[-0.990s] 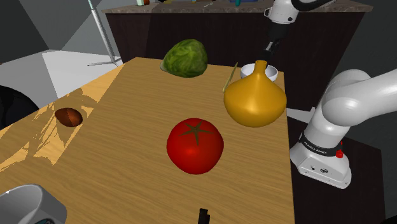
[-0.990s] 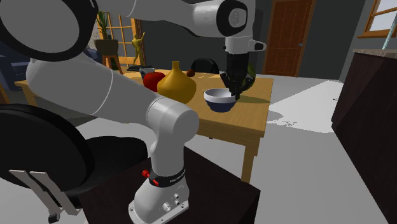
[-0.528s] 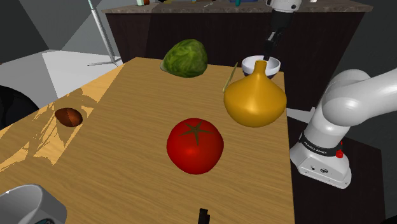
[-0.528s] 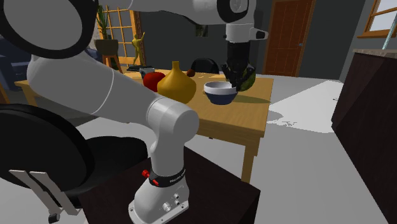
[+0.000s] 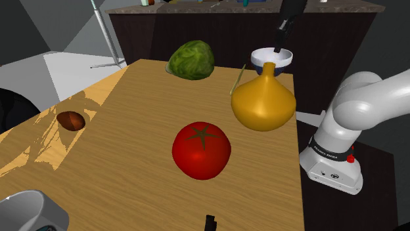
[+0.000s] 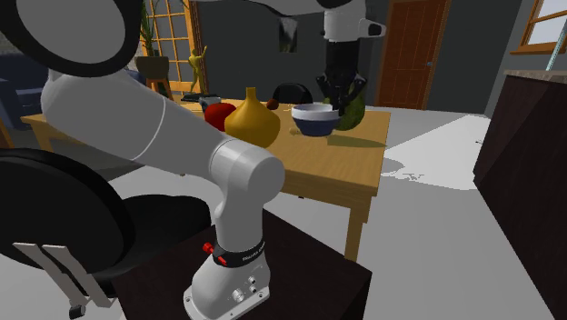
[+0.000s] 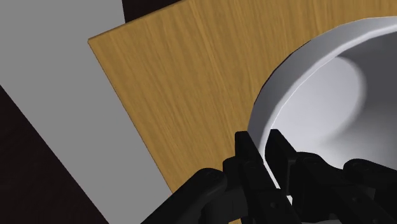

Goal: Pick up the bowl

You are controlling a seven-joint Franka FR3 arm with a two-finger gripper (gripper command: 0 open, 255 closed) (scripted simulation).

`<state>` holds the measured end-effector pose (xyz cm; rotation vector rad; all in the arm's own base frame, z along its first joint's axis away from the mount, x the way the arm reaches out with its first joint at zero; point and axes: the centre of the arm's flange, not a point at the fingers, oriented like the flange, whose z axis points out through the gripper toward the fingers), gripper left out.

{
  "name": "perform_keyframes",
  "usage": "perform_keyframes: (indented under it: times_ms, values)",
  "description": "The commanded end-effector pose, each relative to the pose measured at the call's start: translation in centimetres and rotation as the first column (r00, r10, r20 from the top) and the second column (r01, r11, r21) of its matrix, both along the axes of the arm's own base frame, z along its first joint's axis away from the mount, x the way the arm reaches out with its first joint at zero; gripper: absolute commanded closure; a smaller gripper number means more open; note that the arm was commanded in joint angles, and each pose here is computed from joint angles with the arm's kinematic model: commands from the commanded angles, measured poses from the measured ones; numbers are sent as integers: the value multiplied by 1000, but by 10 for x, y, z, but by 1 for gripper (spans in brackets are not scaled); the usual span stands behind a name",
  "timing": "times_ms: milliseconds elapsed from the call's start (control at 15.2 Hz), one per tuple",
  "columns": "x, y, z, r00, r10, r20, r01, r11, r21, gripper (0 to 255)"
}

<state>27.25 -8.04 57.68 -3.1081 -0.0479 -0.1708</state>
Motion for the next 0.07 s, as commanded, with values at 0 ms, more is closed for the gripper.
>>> perform_keyframes:
  times_ms: [0]
  values:
    - [-1, 0, 4, 1000, 0, 0, 0, 1000, 0, 255]
